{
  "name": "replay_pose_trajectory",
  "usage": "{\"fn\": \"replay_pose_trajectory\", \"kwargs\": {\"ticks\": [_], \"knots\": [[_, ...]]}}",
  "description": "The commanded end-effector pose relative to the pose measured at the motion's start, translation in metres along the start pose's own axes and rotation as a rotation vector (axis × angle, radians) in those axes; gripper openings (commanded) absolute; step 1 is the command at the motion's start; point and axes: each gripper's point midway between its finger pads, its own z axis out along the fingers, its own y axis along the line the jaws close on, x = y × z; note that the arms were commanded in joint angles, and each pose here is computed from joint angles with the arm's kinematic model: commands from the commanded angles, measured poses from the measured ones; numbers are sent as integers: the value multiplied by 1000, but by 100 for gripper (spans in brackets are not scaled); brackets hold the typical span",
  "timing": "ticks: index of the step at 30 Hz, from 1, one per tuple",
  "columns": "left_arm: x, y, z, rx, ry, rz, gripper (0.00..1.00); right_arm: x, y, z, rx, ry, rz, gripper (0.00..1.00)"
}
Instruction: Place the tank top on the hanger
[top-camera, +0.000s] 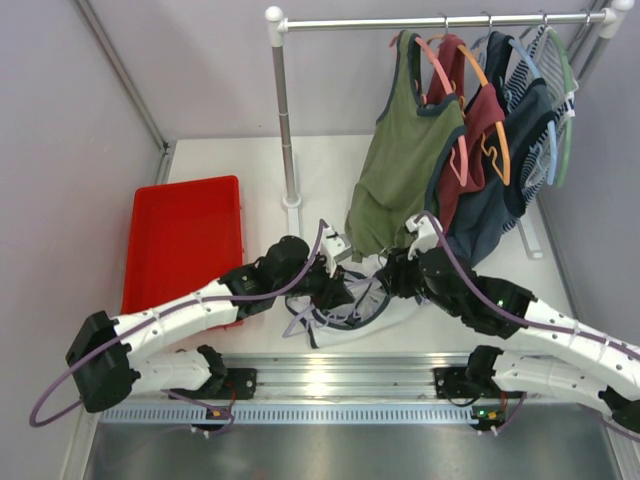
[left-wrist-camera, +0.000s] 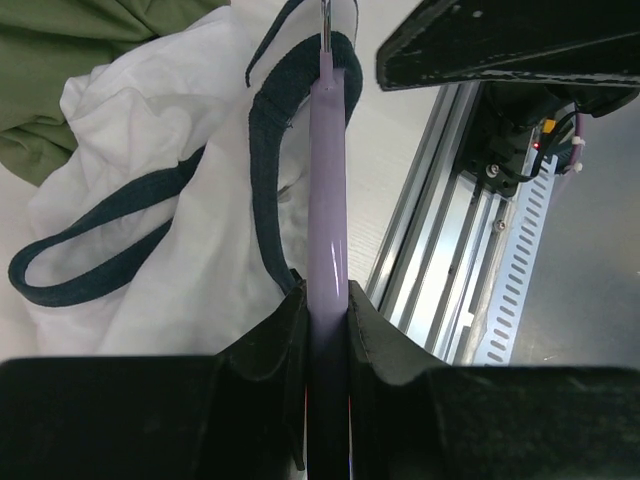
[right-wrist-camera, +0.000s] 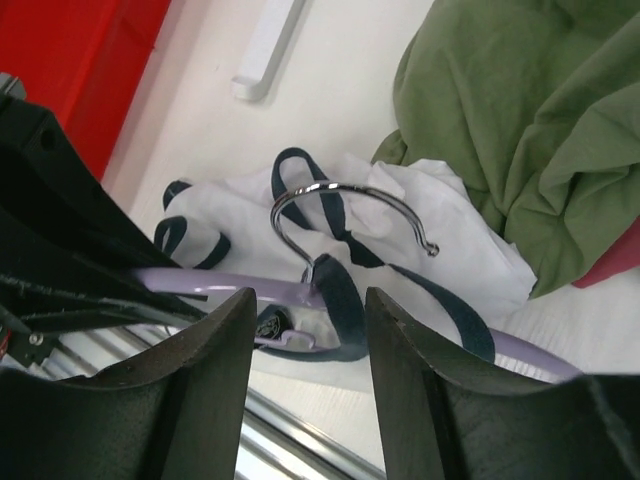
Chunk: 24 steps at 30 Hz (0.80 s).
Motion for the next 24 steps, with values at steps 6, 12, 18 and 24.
{"fn": "replay_pose_trajectory", "kwargs": {"ticks": [6, 12, 18, 24], "knots": [[-37, -18, 3, 83, -130, 34, 6, -16, 9, 19, 14, -97, 61, 45], [-40, -14, 5, 53, -156, 32, 8, 4, 7, 23, 9, -65, 78, 41], [-36, -22, 10, 101, -136, 35, 9, 6, 3, 25, 20, -82, 80, 36], [-34, -27, 13, 123, -120, 41, 10, 10, 1, 30, 32, -81, 70, 31]]}}
